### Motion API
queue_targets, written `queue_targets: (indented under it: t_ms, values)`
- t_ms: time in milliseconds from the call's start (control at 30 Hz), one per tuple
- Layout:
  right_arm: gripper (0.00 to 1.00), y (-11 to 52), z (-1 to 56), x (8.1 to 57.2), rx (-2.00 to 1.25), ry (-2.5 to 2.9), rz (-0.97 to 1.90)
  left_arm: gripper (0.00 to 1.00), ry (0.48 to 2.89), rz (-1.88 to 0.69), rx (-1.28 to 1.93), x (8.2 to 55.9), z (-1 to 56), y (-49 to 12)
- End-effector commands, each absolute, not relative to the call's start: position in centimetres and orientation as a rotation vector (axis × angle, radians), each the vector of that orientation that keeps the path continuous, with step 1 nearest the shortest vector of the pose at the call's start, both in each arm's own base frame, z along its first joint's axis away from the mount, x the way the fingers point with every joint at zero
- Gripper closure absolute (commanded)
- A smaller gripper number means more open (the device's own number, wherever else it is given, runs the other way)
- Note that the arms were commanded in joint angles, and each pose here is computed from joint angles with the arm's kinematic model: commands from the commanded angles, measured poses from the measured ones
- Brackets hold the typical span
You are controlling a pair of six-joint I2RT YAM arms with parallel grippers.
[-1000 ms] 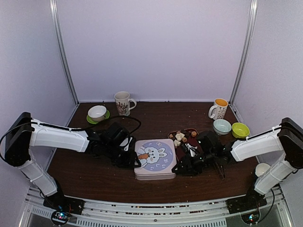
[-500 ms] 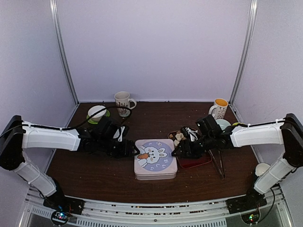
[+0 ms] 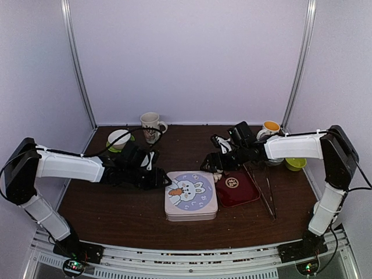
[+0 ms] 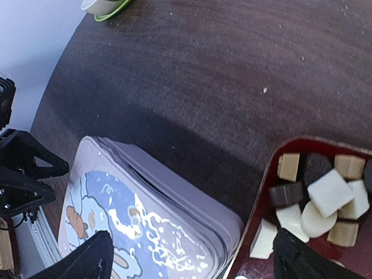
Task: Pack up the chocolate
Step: Rotate the packed packing box at the center of the board.
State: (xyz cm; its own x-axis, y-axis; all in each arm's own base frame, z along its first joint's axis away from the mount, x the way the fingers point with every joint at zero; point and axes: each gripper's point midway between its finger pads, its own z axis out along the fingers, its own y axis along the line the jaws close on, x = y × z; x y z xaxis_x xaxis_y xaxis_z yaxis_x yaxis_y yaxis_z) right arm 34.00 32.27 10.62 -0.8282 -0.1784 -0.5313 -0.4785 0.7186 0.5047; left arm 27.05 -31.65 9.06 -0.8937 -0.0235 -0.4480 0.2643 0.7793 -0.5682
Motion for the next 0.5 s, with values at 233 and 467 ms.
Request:
queue_targets:
  t_ms: [233,467]
  values:
    - [0.04,35.1,10.8,36.7,-0.789,2.366,0.929,0.46,2.591,-0.929,0.316,20.7,12.9,-32.3]
    - [0.07,37.0,10.3,35.8,-0.907,2.338,1.078,0.45,2.614,-1.064,0.394,15.7,14.8,-35.5]
